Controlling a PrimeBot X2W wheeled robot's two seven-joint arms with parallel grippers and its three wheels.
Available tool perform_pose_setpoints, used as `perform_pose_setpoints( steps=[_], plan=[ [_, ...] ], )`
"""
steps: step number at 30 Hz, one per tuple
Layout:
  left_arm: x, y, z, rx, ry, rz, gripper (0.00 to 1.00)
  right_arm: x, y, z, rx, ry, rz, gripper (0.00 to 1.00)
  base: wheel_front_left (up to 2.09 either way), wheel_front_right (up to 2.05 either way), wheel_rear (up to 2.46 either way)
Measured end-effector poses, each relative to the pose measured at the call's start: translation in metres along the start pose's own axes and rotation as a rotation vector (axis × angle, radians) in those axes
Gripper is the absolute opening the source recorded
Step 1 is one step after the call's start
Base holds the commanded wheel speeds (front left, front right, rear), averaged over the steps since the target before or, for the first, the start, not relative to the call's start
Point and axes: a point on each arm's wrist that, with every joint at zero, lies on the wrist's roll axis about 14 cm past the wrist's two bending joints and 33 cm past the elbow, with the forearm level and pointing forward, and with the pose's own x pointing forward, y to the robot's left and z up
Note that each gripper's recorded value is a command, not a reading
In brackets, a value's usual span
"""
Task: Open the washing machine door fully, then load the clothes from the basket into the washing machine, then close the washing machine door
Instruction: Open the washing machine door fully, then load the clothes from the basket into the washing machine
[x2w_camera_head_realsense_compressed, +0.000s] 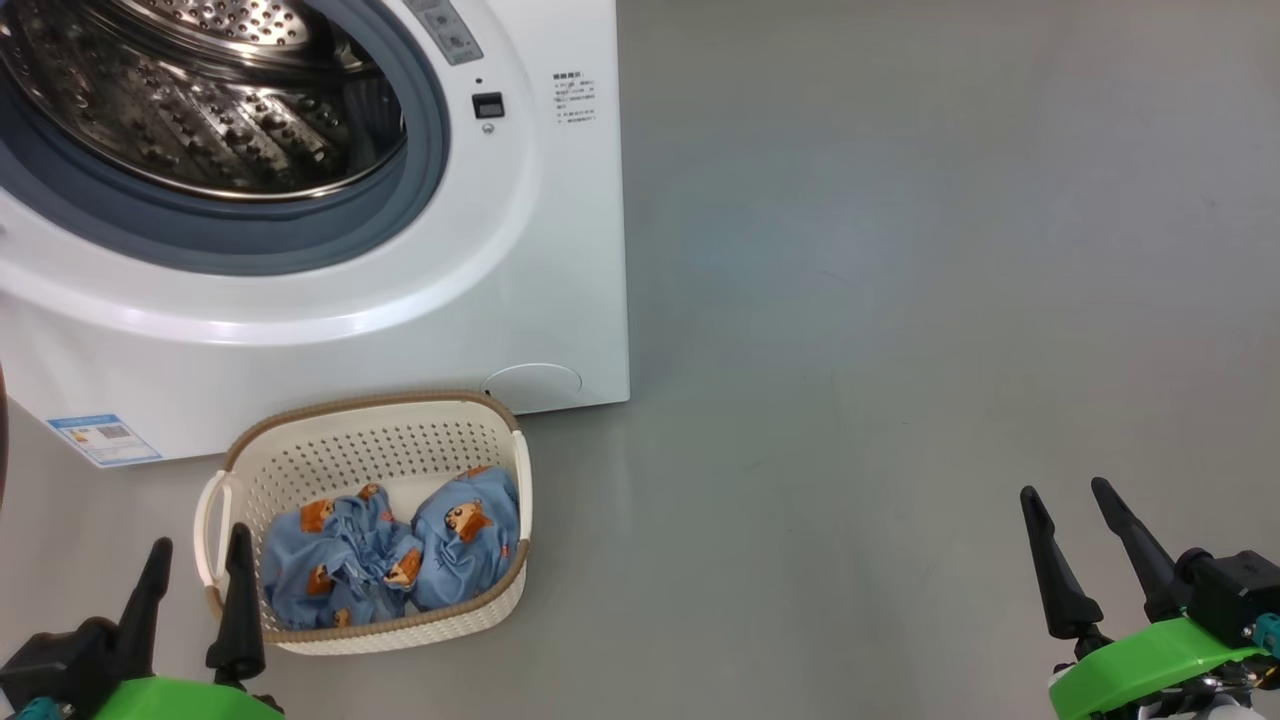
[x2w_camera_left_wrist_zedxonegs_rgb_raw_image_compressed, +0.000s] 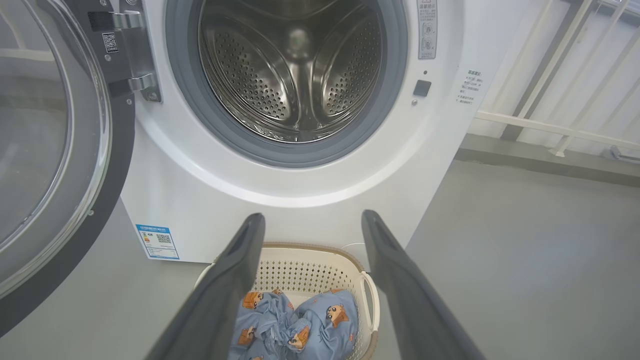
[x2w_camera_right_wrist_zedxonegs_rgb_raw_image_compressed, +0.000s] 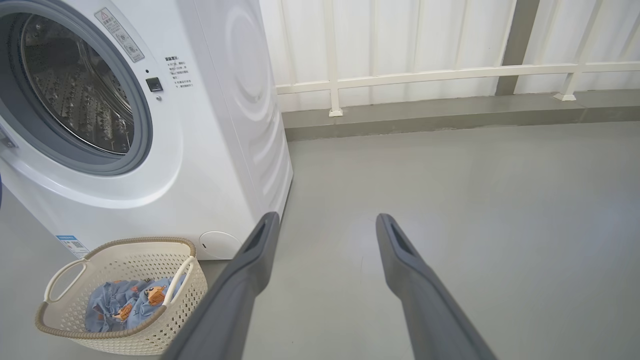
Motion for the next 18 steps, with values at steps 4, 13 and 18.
perform_pose_setpoints(
  steps=[4,13,18],
  plan=[
    [0.0,0.0011,0.0007,-0.001,-0.002,0.002,1.0,0.0006,0.0005,0.0003,0.002,-0.002,0.0,1.0,0.0,0.0,0.0],
    [-0.0003,0.0051,0.0014,-0.021,-0.006,0.017,1.0,0.002,0.0022,-0.0007,0.004,0.0,0.003,1.0,0.0,0.0,0.0],
    [-0.0008,0.0048,-0.0006,-0.027,0.0,0.017,1.0,0.0023,0.0029,-0.0007,0.005,0.0,0.005,1.0,0.12,-0.46,0.34]
  ],
)
